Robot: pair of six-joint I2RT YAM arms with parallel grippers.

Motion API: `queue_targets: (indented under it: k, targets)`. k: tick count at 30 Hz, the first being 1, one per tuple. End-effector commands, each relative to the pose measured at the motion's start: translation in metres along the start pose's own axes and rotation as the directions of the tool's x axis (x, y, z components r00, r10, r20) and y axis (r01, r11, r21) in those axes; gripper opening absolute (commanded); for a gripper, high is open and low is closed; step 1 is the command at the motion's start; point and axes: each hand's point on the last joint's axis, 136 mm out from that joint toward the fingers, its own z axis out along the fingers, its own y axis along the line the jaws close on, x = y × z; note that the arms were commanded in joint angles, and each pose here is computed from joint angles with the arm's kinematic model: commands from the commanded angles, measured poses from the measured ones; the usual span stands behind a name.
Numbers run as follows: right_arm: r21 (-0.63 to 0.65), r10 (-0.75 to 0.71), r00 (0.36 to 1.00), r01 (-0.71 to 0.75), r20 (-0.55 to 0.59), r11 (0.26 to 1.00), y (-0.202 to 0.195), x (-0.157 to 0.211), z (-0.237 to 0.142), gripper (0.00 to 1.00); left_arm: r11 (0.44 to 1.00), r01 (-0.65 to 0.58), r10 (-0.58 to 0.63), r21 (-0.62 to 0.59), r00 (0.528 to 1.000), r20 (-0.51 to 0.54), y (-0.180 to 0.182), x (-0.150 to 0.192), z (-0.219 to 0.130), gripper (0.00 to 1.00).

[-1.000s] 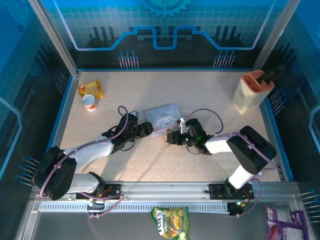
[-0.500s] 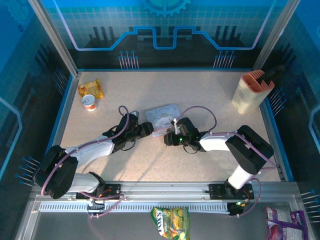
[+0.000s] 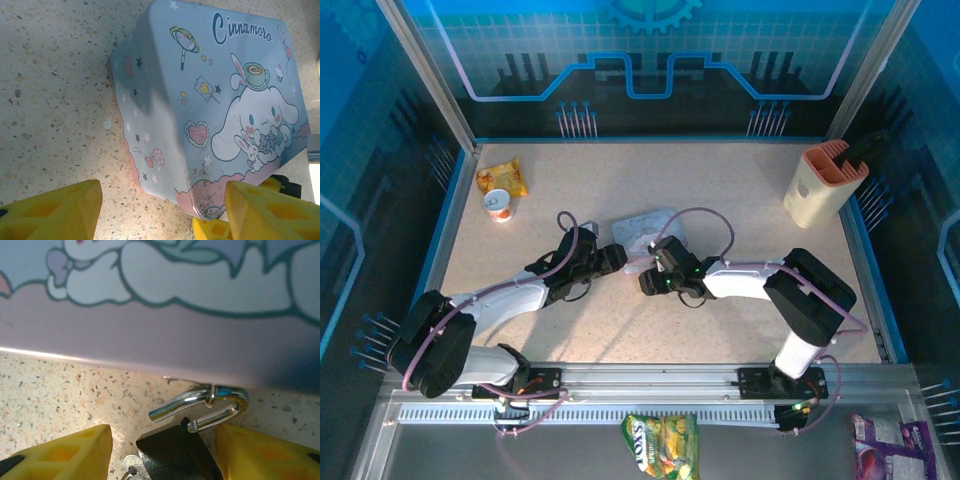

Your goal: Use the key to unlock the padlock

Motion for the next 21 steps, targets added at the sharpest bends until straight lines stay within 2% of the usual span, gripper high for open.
queue_targets:
  k: [1,7,16,21]
  targets:
    - [0.038,-0.038,0.997,0.040,-0.073,0.998,-0.0032,0.0165,0.0045,0.57,1.000,0.003,-0.003,0.028,1.000,0.023,-0.0057,-0.0074,-0.0050,0.66]
    - [0.078,-0.054,0.994,0.062,-0.097,0.995,-0.0063,0.0180,0.0043,0.53,1.000,0.006,-0.007,0.027,1.000,0.028,-0.0050,-0.0077,-0.0067,0.66]
    - [0.127,-0.092,0.987,0.109,-0.133,0.986,-0.0081,0.0195,0.0053,0.55,1.000,0.013,-0.013,0.020,1.000,0.029,-0.0042,-0.0084,-0.0058,0.67]
    - [0.136,-0.092,0.985,0.111,-0.143,0.984,-0.0093,0.0205,0.0069,0.46,1.000,0.013,-0.014,0.024,0.999,0.029,-0.0057,-0.0095,-0.0058,0.66]
